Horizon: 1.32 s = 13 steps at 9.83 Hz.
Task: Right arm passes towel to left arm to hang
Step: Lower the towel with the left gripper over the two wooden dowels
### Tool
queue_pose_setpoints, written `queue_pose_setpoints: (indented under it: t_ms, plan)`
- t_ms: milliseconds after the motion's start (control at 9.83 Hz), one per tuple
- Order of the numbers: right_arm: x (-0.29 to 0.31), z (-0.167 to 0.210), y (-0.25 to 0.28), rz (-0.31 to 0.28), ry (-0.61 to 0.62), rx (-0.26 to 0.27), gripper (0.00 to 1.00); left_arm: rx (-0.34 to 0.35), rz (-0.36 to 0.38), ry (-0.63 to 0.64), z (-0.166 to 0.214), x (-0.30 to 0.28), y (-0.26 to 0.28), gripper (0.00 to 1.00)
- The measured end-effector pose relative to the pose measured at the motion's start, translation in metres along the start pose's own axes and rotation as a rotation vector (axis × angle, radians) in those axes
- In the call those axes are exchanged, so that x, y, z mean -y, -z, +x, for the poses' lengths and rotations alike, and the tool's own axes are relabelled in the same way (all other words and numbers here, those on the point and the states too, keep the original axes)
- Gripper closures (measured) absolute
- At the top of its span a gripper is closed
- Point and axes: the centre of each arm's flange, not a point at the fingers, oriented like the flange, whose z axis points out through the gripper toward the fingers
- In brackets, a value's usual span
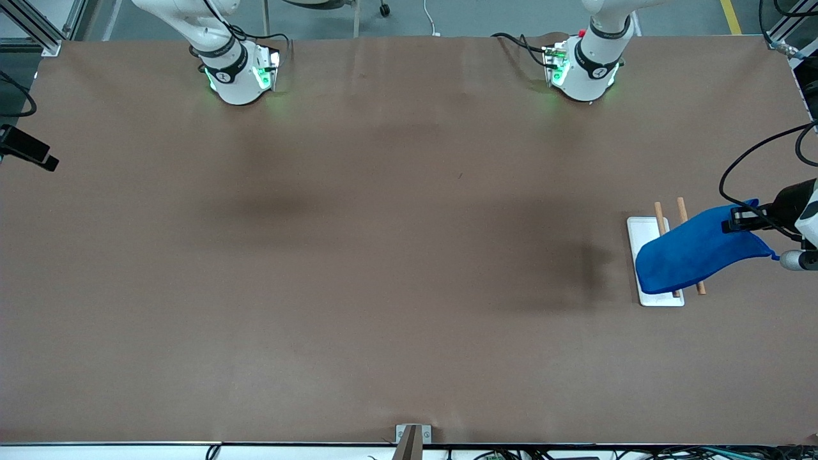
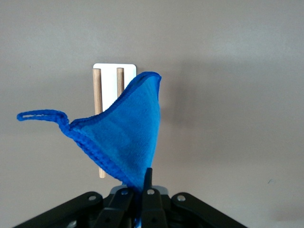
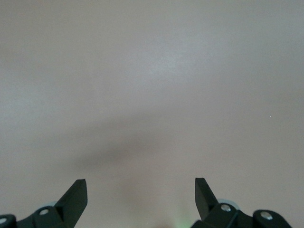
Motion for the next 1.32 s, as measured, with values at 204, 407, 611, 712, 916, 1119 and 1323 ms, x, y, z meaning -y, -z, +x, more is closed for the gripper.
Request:
queue_pose_setpoints:
  t_ms: [204, 407, 611, 712, 916, 1119, 1323]
  plan:
    - [0.012, 0.005, 0.000, 0.005, 0.021, -0.039, 0.00, -0.007, -0.003, 0.026, 0.000, 0.020, -0.015, 0.97]
    - [0.002, 0.008, 0.000, 0.005, 0.012, -0.045, 0.00, -0.058, 0.004, 0.013, -0.007, 0.052, -0.034, 0.97]
    - [-0.006, 0.009, -0.001, 0.004, 0.013, -0.045, 0.00, -0.073, 0.009, -0.009, -0.022, 0.086, -0.038, 0.97]
    - [-0.005, 0.008, -0.001, 0.004, 0.018, -0.044, 0.00, -0.078, 0.010, -0.013, -0.025, 0.095, -0.039, 0.97]
    - [0.004, 0.008, -0.001, 0.005, 0.033, -0.044, 0.00, -0.083, 0.012, -0.020, -0.025, 0.094, -0.046, 0.97]
    - [0.006, 0.006, 0.000, 0.014, 0.037, -0.040, 0.00, -0.073, 0.009, -0.028, -0.023, 0.090, -0.060, 0.97]
    - [0.003, 0.006, -0.001, 0.054, 0.025, -0.030, 0.00, -0.060, 0.007, -0.028, -0.023, 0.089, -0.075, 0.97]
